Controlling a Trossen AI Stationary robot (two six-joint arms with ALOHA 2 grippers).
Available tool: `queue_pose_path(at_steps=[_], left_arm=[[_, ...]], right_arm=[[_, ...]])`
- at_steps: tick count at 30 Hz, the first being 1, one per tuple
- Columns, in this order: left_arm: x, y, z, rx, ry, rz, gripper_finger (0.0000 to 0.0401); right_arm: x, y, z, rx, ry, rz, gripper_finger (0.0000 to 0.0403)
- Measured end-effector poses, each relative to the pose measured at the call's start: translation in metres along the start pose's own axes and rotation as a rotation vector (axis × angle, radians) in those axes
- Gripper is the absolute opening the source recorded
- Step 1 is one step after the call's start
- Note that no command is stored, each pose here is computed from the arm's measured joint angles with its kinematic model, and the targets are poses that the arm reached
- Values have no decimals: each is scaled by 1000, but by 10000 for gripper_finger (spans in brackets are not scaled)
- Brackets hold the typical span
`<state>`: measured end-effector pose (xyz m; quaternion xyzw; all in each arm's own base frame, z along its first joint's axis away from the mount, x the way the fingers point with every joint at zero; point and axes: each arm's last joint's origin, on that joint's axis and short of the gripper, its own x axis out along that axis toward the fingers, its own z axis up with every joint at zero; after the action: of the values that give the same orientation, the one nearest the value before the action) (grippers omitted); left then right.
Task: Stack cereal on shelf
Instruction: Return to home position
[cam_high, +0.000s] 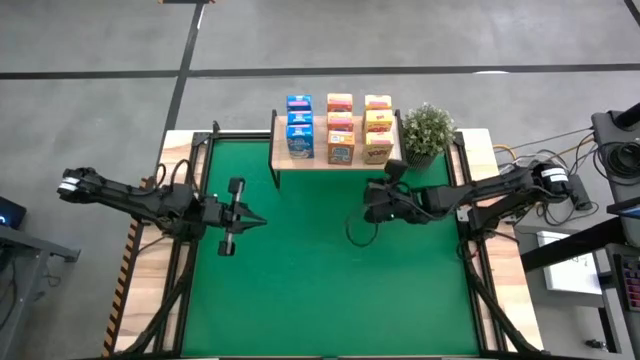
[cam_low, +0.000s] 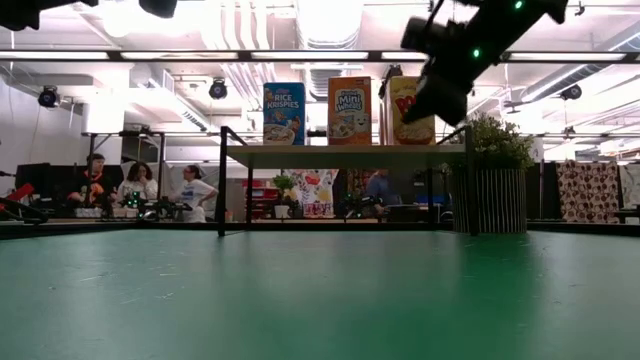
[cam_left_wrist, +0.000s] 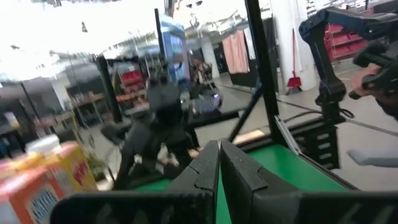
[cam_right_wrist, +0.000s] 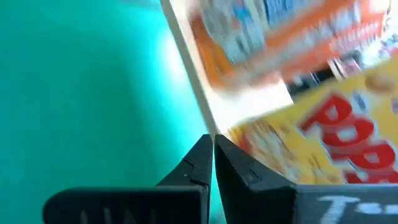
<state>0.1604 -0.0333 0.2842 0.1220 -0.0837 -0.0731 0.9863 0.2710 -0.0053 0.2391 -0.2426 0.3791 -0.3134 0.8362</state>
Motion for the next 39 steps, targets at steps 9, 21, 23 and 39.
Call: queue_pose_path(at_steps=[9,21,23,39], left_arm=[[-1,-8,-28,-189,147,-30,0],[-14,-17,-60,-174,415,-135,0],[-17,-16,-60,-148,423,-137,0],[-40,-12,-46,-107,354,-131,0]], right_arm=[[-16,43,-1,59,-630,446,9],[-21,43,-56,98,-1064,496,9],[-21,41,-63,117,-1073,495,9],[-28,31,-94,153,-1106,496,9]])
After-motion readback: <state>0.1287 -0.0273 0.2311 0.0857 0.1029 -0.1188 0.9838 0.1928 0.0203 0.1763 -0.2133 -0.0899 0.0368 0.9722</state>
